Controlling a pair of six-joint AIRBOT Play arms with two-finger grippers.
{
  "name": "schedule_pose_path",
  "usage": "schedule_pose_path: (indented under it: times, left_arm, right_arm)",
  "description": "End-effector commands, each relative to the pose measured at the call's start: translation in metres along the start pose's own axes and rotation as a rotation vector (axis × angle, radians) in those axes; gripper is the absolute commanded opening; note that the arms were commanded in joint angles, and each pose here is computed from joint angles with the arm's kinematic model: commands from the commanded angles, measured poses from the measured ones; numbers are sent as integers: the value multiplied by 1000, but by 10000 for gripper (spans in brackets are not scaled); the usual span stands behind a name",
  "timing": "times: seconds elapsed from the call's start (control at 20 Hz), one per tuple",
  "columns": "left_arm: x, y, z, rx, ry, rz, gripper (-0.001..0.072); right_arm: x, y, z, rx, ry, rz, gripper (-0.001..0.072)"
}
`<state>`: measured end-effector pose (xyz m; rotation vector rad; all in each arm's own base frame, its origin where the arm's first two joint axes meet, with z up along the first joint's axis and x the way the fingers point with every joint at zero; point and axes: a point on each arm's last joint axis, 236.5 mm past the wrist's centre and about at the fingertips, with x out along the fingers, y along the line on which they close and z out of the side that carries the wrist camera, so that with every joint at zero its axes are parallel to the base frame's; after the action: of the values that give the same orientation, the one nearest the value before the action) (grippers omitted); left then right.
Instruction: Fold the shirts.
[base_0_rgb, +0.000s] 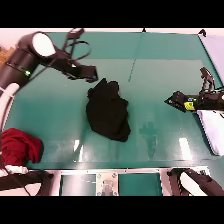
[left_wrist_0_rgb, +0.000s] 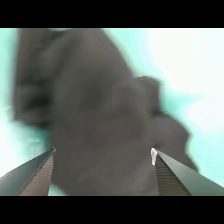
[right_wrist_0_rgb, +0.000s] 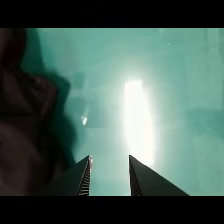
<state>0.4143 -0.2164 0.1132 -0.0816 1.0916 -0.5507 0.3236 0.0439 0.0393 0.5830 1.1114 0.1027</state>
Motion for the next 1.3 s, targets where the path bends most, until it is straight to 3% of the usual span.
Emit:
schedule_pose_path:
  times: [0.0,0.15,0.3,0.75,0.85,0.95,1.0,1.05,1.1,1.15,1.25]
  left_arm:
    - [-15,68,-28,-149,116,56,712]
    - [9,104,-68,-296,189,42,712]
    - [59,80,-89,-375,155,-130,712]
    - [140,63,-40,-544,-113,-313,712]
    - [145,61,-26,-566,-158,-363,712]
    - [148,60,-17,-583,-175,-386,710]
    - [150,60,-14,-585,-176,-390,668]
    - [152,56,-13,-573,-173,-394,451]
    - [154,50,-14,-542,-170,-397,185]
    - [154,44,-14,-506,-168,-406,30]
    - [144,33,-7,-458,-161,-451,25]
  right_arm:
    - [19,3,-6,51,69,40,290]
    - [60,22,-14,46,144,113,289]
    - [119,40,-33,36,215,143,288]
    - [229,107,-44,33,369,294,285]
    - [234,119,-36,7,361,312,218]
    - [232,126,-24,-21,337,329,39]
    - [229,127,-19,-26,331,335,21]
    - [227,128,-16,-39,330,344,20]
    - [224,128,-15,-43,339,352,20]
    - [221,126,-14,-46,347,358,19]
    - [209,118,-5,-35,351,366,18]
